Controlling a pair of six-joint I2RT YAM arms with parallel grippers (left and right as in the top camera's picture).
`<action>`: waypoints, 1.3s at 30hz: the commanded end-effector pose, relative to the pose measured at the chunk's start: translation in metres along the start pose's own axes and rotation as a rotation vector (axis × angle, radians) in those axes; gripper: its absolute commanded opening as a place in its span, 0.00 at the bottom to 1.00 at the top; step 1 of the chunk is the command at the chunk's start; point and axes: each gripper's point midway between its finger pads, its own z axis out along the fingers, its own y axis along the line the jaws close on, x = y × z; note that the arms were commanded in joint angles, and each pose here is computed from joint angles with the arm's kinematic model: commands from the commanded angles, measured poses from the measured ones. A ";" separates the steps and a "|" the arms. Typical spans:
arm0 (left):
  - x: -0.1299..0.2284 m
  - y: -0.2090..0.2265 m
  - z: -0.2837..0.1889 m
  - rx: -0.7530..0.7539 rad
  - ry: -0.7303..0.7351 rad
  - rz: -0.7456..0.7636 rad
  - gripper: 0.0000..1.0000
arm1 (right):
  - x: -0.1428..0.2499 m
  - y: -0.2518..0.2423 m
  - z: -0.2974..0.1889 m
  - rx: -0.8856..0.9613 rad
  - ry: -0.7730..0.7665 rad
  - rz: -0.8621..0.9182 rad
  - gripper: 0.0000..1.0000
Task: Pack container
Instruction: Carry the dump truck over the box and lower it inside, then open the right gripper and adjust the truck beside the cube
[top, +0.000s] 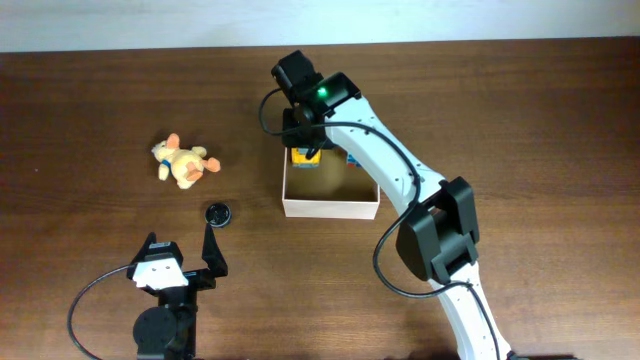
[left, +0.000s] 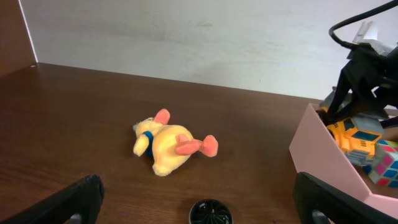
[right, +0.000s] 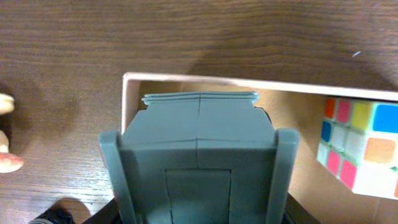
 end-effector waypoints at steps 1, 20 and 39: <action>0.000 0.003 0.000 -0.018 -0.008 0.014 0.99 | 0.001 0.009 0.003 -0.013 -0.003 -0.007 0.46; 0.000 0.003 0.000 -0.017 -0.008 0.014 0.99 | -0.001 0.010 0.002 -0.018 -0.013 -0.019 0.77; 0.000 0.003 0.000 -0.017 -0.008 0.014 0.99 | 0.037 -0.019 -0.051 0.076 0.128 -0.030 0.46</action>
